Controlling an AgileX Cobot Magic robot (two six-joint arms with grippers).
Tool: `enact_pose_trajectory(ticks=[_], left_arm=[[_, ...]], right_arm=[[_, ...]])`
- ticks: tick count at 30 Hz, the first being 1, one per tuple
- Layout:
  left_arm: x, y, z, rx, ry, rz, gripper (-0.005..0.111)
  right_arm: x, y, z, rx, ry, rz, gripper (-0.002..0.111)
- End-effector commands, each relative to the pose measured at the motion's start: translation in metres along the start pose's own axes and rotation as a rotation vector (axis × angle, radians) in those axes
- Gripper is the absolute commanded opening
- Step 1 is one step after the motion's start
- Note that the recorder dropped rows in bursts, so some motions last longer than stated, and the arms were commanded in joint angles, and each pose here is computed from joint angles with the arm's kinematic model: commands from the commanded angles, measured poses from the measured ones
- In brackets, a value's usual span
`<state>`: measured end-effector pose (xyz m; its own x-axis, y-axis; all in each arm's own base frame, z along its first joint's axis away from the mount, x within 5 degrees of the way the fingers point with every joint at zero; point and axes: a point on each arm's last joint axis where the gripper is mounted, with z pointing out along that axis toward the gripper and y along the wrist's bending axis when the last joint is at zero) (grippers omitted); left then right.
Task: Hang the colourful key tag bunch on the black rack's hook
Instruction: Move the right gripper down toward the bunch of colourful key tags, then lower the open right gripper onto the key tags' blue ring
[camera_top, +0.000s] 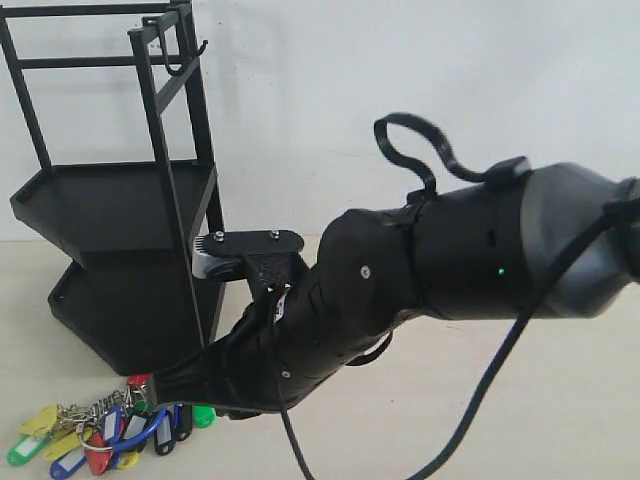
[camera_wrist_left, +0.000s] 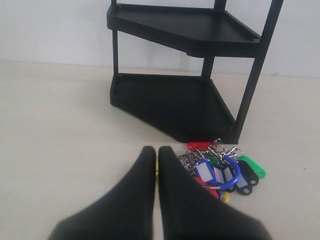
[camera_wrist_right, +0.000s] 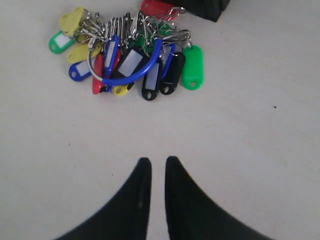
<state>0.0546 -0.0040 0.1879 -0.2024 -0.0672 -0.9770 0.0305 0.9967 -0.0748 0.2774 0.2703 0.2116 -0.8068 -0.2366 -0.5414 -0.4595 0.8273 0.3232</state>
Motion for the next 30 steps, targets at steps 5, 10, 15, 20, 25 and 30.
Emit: enact_pose_trajectory(ticks=[5, 10, 15, 20, 25, 30], left_arm=[[0.000, 0.000, 0.000, -0.004, -0.006, 0.008, 0.004], [0.000, 0.000, 0.000, -0.004, -0.006, 0.008, 0.004], [0.000, 0.000, 0.000, -0.004, -0.006, 0.008, 0.004], [0.000, 0.000, 0.000, -0.004, -0.006, 0.008, 0.004], [0.000, 0.000, 0.000, -0.004, -0.006, 0.008, 0.004], [0.000, 0.000, 0.000, -0.004, -0.006, 0.008, 0.004]], right_arm=[[-0.006, -0.004, 0.029, -0.030, -0.109, 0.132, 0.052], [-0.009, 0.000, 0.055, -0.063, -0.049, 0.187, 0.052], [-0.017, 0.011, 0.079, -0.132, 0.007, 0.231, 0.052], [-0.019, 0.014, 0.098, -0.180, 0.022, 0.280, 0.052], [-0.016, 0.012, 0.110, -0.181, 0.018, 0.315, 0.039], [-0.015, 0.012, 0.118, -0.182, 0.019, 0.322, 0.037]])
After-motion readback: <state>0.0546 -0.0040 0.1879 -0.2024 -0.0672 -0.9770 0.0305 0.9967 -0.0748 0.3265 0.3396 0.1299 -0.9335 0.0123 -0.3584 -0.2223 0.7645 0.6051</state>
